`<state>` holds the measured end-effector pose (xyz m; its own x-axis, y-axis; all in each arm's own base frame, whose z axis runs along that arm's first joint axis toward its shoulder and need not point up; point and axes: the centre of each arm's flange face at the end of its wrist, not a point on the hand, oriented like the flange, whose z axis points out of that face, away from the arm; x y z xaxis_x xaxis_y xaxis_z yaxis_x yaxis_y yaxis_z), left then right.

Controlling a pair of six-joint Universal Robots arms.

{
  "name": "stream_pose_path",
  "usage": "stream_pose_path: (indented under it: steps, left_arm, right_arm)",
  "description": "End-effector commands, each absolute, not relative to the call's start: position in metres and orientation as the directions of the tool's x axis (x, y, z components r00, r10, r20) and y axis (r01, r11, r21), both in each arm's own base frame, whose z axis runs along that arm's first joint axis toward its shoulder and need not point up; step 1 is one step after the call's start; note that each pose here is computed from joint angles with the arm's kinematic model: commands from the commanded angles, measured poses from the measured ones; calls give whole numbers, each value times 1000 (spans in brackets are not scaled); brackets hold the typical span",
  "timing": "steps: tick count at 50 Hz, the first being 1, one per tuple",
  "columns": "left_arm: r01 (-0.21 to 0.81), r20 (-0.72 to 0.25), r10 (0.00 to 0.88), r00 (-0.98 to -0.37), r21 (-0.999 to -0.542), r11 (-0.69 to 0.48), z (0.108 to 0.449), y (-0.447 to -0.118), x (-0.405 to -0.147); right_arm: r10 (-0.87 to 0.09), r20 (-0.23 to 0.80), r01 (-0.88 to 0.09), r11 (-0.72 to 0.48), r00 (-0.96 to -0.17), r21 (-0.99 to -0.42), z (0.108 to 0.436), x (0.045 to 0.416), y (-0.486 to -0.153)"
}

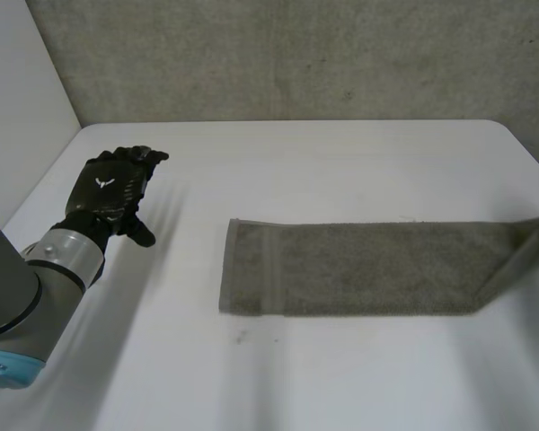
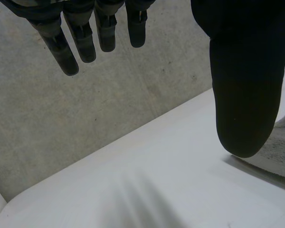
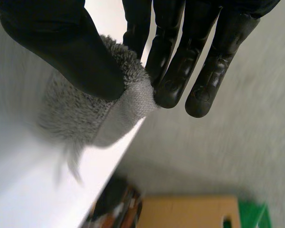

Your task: Fold the towel.

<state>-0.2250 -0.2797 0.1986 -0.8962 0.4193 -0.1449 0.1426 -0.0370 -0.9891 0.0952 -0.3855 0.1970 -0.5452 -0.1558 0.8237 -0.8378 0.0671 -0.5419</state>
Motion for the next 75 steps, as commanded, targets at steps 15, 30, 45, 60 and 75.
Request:
stream_pose_path:
  steps: [15, 30, 45, 60, 75]
  left_arm:
    - [142, -146, 401, -904, -989, -41, 201, -282, -220]
    - [147, -144, 417, -897, -989, -26, 196, -278, -223]
    - [129, -155, 521, -839, -988, -87, 211, -255, -261]
    - [114, -156, 580, -800, -988, -109, 221, -230, -283]
    - [122, -152, 540, -828, -988, -91, 218, -229, -274]
  right_arm:
    - [-641, 734, -486, -578, -226, -655, 133, 386, -189]
    - [-652, 644, -442, -478, -400, -759, 176, 368, -209]
    - [-654, 237, -425, 143, -719, -894, 168, 247, -267]
    - [-645, 316, -534, 172, -696, -827, 118, 207, -279]
    - [-642, 559, -500, -300, -525, -813, 183, 306, -236]
